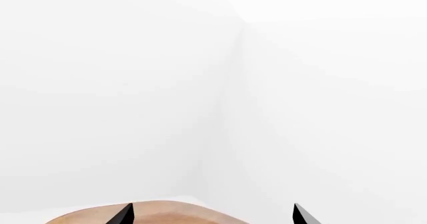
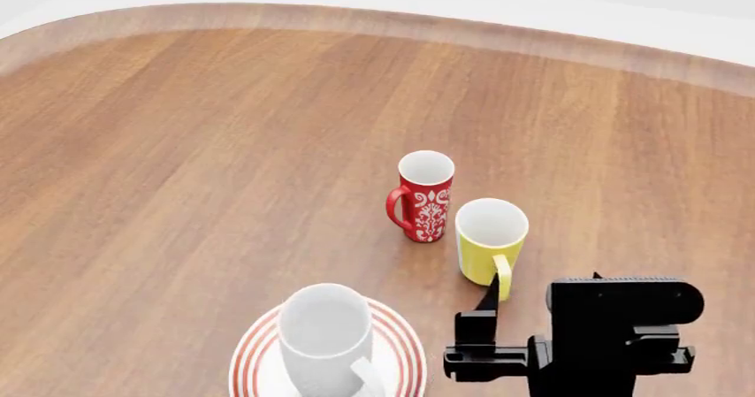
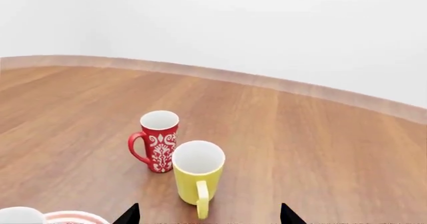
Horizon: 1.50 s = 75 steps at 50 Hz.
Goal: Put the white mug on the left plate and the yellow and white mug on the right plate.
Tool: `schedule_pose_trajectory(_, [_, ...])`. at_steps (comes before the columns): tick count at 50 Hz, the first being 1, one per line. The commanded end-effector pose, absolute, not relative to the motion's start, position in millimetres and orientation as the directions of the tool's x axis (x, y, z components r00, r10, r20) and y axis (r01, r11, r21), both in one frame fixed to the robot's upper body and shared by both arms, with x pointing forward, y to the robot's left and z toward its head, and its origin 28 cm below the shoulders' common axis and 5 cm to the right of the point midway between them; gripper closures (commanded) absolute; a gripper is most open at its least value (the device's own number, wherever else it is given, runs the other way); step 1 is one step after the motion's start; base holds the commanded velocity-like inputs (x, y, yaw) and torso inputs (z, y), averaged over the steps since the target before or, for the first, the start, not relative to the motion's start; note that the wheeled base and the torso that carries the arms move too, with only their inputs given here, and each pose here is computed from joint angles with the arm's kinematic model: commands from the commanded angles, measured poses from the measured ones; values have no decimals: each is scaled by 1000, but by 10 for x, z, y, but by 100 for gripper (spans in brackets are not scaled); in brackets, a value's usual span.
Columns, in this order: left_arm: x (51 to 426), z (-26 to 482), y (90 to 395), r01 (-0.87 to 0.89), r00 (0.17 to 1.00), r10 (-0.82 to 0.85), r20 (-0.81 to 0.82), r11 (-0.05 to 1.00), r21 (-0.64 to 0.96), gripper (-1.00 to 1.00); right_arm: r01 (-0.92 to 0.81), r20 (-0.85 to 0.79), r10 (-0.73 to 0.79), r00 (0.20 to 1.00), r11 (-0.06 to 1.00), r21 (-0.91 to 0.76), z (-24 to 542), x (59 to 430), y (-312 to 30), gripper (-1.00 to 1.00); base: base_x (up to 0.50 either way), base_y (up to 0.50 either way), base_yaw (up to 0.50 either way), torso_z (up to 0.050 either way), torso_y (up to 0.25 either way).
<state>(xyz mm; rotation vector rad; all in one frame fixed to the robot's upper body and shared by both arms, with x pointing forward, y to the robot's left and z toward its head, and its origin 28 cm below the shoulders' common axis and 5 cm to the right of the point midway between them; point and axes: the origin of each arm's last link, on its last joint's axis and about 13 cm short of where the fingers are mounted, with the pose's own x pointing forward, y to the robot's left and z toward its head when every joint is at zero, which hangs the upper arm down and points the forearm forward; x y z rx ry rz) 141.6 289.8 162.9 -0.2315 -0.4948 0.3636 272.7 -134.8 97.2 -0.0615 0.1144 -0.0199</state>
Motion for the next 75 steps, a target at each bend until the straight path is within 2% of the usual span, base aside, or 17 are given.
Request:
schedule_pose_trajectory(1, [1421,1623,2888,-282,820,391,419,911,-299,-100,27,-132,-36,991,997,-68,1002,2835,-1348,-100,0,0,0,0,0])
schedule_pose_trajectory(10, [1437,1589,2843,-282,817,372,441,924,-257,-100,31,-160,-38,986,998,-51,1240,3644,-1378,-100,0,0,0,0,0])
schedule_pose_trajectory(20, [1431,1584,2827,-273,821,360,442,929,-249,-100,48,-181,-56,982,998,-52,1316,4003,-1393,-100,0,0,0,0,0])
schedule_pose_trajectory(24, [1419,1564,2801,-266,823,324,466,945,-189,-100,50,-199,-62,978,996,-68,1292,4085,-1379,-100,0,0,0,0,-145])
schedule_pose_trajectory(26, [1424,1552,2791,-270,823,315,473,949,-162,-100,52,-206,-65,976,996,-68,1281,4108,-1379,-100,0,0,0,0,-250])
schedule_pose_trajectory(28, [1424,1565,2804,-252,826,326,459,943,-217,-100,54,-215,-68,974,996,-69,1269,4125,-1382,-100,0,0,0,0,-250])
schedule_pose_trajectory(33, [1445,1556,2818,-270,823,342,453,938,-218,-100,54,-224,-69,972,996,-72,1264,4125,-1379,-100,0,0,0,0,0])
schedule_pose_trajectory(39, [1420,1553,2803,-271,823,302,482,953,-136,-100,50,-237,-67,969,996,-79,1240,4118,-1352,-100,0,0,0,0,-89])
schedule_pose_trajectory(51, [1452,1541,2817,-252,832,304,463,952,-172,-100,42,-242,-60,968,996,-80,1223,4113,-1335,-100,0,0,0,0,-95])
schedule_pose_trajectory(58, [1438,1521,2783,-254,827,270,493,962,-100,-100,37,-247,-56,967,996,-82,1220,4112,-1324,-100,0,0,0,0,-90])
schedule_pose_trajectory(71, [1443,1527,2788,-240,830,276,484,961,-136,-100,27,-257,-48,965,996,-86,1187,4099,-1322,-100,0,0,0,0,-76])
schedule_pose_trajectory(75, [1431,1516,2771,-252,823,258,506,964,-82,-100,21,-257,-43,965,996,-85,1184,4098,-1319,-100,0,0,0,0,-62])
